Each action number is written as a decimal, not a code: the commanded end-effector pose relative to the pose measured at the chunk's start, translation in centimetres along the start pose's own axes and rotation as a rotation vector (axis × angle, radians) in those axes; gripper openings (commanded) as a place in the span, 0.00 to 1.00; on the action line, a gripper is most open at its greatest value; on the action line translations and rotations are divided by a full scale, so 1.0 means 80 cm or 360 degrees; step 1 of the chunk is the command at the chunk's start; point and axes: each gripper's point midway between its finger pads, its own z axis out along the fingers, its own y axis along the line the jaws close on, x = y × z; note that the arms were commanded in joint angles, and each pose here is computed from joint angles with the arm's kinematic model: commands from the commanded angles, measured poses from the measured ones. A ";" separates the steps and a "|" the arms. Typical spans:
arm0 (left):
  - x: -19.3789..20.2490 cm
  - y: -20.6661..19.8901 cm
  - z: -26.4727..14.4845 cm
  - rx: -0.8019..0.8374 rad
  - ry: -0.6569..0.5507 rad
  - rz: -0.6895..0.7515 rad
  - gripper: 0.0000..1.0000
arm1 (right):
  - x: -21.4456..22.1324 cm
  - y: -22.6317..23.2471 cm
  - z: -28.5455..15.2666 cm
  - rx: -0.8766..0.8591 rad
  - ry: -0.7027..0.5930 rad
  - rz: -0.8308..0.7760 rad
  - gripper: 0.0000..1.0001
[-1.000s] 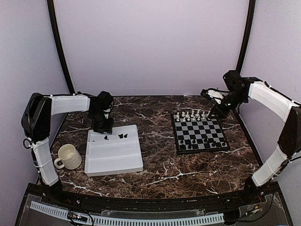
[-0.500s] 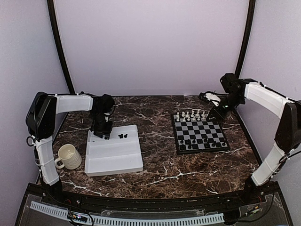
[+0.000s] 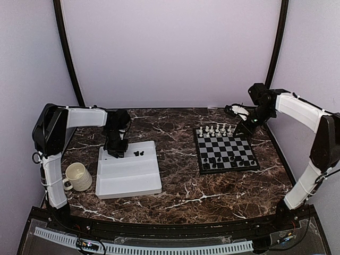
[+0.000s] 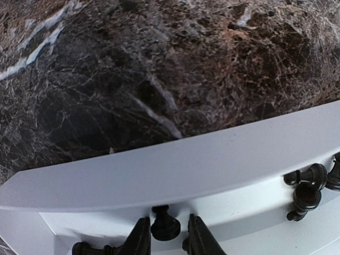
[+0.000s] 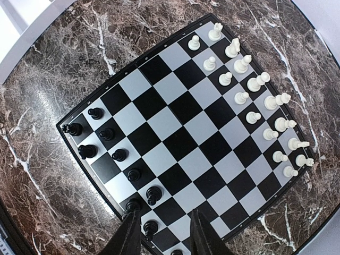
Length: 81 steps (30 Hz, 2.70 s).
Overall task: Set up the chess pieces on the board
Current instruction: Pick up the pawn from the storage box, then pass from the left arm to the right
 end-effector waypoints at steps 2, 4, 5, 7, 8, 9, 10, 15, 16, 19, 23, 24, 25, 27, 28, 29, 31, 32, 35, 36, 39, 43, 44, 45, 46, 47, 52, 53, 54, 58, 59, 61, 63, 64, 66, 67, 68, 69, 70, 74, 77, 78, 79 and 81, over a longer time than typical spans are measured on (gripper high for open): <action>-0.005 0.004 0.004 -0.0007 -0.0007 0.0019 0.25 | -0.006 -0.001 0.002 -0.0006 -0.0020 0.0008 0.33; -0.006 0.006 0.006 -0.0014 -0.0012 0.0026 0.24 | -0.006 0.000 0.002 -0.0012 -0.0021 0.0014 0.33; -0.008 0.006 0.007 -0.0015 -0.0019 0.0029 0.23 | -0.006 0.001 0.002 -0.0019 -0.0022 0.0017 0.33; -0.008 0.009 0.008 -0.0029 -0.0021 0.0039 0.21 | -0.007 0.001 0.002 -0.0021 -0.0024 0.0027 0.33; -0.008 0.011 0.009 -0.0045 -0.0025 0.0050 0.20 | -0.008 0.001 0.001 -0.0022 -0.0027 0.0029 0.33; -0.008 0.012 0.008 -0.0055 -0.0026 0.0053 0.20 | -0.008 0.002 0.001 -0.0023 -0.0028 0.0034 0.33; -0.007 0.016 0.008 -0.0079 -0.0027 0.0063 0.19 | -0.008 0.002 0.000 -0.0022 -0.0031 0.0038 0.33; -0.011 0.025 0.004 -0.0122 -0.0065 0.0077 0.18 | -0.014 0.005 -0.005 -0.0031 -0.0065 0.0056 0.33; -0.014 0.026 0.004 -0.0117 -0.0077 0.0079 0.18 | -0.015 0.005 -0.005 -0.0035 -0.0070 0.0059 0.33; -0.018 0.028 0.006 -0.0118 -0.0092 0.0086 0.16 | -0.017 0.008 -0.004 -0.0044 -0.0071 0.0061 0.32; -0.013 0.023 -0.007 -0.0055 -0.0113 0.0153 0.15 | -0.022 0.015 -0.010 -0.0046 -0.0085 0.0051 0.32; -0.014 0.019 -0.011 -0.0027 -0.0135 0.0173 0.14 | -0.025 0.018 -0.012 -0.0051 -0.0100 0.0048 0.32; -0.008 0.015 -0.021 0.0021 -0.0154 0.0226 0.14 | -0.030 0.021 -0.014 -0.0063 -0.0122 0.0045 0.33; -0.006 -0.001 -0.040 0.0106 -0.0256 0.0351 0.13 | -0.042 0.029 -0.019 -0.0111 -0.0180 0.0047 0.33; 0.003 -0.001 -0.040 0.0119 -0.0263 0.0395 0.12 | -0.051 0.035 -0.020 -0.0151 -0.0218 0.0040 0.33; -0.003 -0.014 -0.060 0.0175 -0.0383 0.0482 0.12 | -0.059 0.041 -0.021 -0.0192 -0.0255 0.0030 0.33; -0.001 -0.029 -0.081 0.0255 -0.0526 0.0600 0.11 | -0.082 0.055 -0.019 -0.0301 -0.0352 0.0022 0.34; 0.007 -0.033 -0.080 0.0287 -0.0544 0.0631 0.11 | -0.094 0.064 -0.017 -0.0370 -0.0396 0.0021 0.34; 0.007 -0.070 -0.129 0.0476 -0.0819 0.0791 0.10 | -0.128 0.090 0.008 -0.0571 -0.0433 0.0053 0.34; 0.015 -0.074 -0.135 0.0496 -0.0861 0.0836 0.10 | -0.138 0.101 0.016 -0.0653 -0.0433 0.0054 0.34; 0.026 -0.103 -0.154 0.0564 -0.0988 0.1013 0.10 | -0.170 0.127 0.040 -0.0825 -0.0435 0.0073 0.33; 0.049 -0.140 -0.175 0.0681 -0.1130 0.1194 0.10 | -0.218 0.165 0.056 -0.1079 -0.0465 0.0117 0.33; 0.051 -0.149 -0.188 0.0739 -0.1196 0.1214 0.10 | -0.225 0.176 0.061 -0.1133 -0.0460 0.0114 0.34; 0.057 -0.155 -0.190 0.0770 -0.1208 0.1234 0.10 | -0.231 0.185 0.066 -0.1173 -0.0451 0.0111 0.34; 0.061 -0.164 -0.200 0.0827 -0.1250 0.1263 0.10 | -0.236 0.196 0.070 -0.1213 -0.0439 0.0109 0.34; 0.064 -0.168 -0.202 0.0850 -0.1259 0.1279 0.10 | -0.240 0.206 0.075 -0.1252 -0.0429 0.0105 0.35; 0.084 -0.200 -0.220 0.0997 -0.1323 0.1398 0.10 | -0.252 0.247 0.088 -0.1517 -0.0376 0.0182 0.39; 0.087 -0.202 -0.220 0.1005 -0.1321 0.1411 0.10 | -0.253 0.253 0.089 -0.1559 -0.0364 0.0200 0.40; 0.091 -0.206 -0.221 0.1019 -0.1319 0.1430 0.10 | -0.254 0.260 0.090 -0.1596 -0.0352 0.0215 0.41; 0.098 -0.213 -0.223 0.1049 -0.1317 0.1465 0.10 | -0.257 0.283 0.086 -0.1706 -0.0331 0.0236 0.44; 0.099 -0.214 -0.224 0.1053 -0.1318 0.1472 0.10 | -0.258 0.288 0.085 -0.1725 -0.0329 0.0237 0.44; 0.100 -0.216 -0.226 0.1059 -0.1323 0.1484 0.10 | -0.261 0.294 0.085 -0.1750 -0.0321 0.0249 0.44; 0.099 -0.216 -0.227 0.1059 -0.1327 0.1494 0.10 | -0.265 0.298 0.084 -0.1774 -0.0323 0.0259 0.43; 0.100 -0.217 -0.228 0.1061 -0.1330 0.1498 0.10 | -0.267 0.299 0.084 -0.1782 -0.0327 0.0261 0.43; 0.100 -0.218 -0.228 0.1063 -0.1329 0.1503 0.10 | -0.270 0.301 0.087 -0.1790 -0.0322 0.0264 0.42; 0.100 -0.218 -0.228 0.1064 -0.1330 0.1505 0.10 | -0.270 0.301 0.089 -0.1790 -0.0319 0.0267 0.41; 0.100 -0.217 -0.229 0.1061 -0.1332 0.1504 0.10 | -0.270 0.303 0.091 -0.1794 -0.0313 0.0267 0.41; 0.099 -0.217 -0.229 0.1055 -0.1338 0.1503 0.10 | -0.269 0.306 0.093 -0.1799 -0.0306 0.0266 0.41; 0.099 -0.216 -0.230 0.1053 -0.1345 0.1501 0.10 | -0.268 0.309 0.094 -0.1806 -0.0297 0.0265 0.40; 0.098 -0.215 -0.230 0.1043 -0.1349 0.1499 0.10 | -0.263 0.318 0.094 -0.1827 -0.0277 0.0257 0.37; 0.098 -0.216 -0.228 0.1040 -0.1342 0.1505 0.10 | -0.261 0.319 0.094 -0.1831 -0.0272 0.0256 0.33; 0.098 -0.216 -0.227 0.1039 -0.1339 0.1505 0.10 | -0.261 0.320 0.095 -0.1835 -0.0272 0.0256 0.30; 0.098 -0.216 -0.227 0.1040 -0.1339 0.1505 0.10 | -0.261 0.320 0.095 -0.1840 -0.0269 0.0259 0.29; 0.097 -0.216 -0.227 0.1037 -0.1342 0.1503 0.10 | -0.260 0.320 0.096 -0.1841 -0.0267 0.0259 0.27</action>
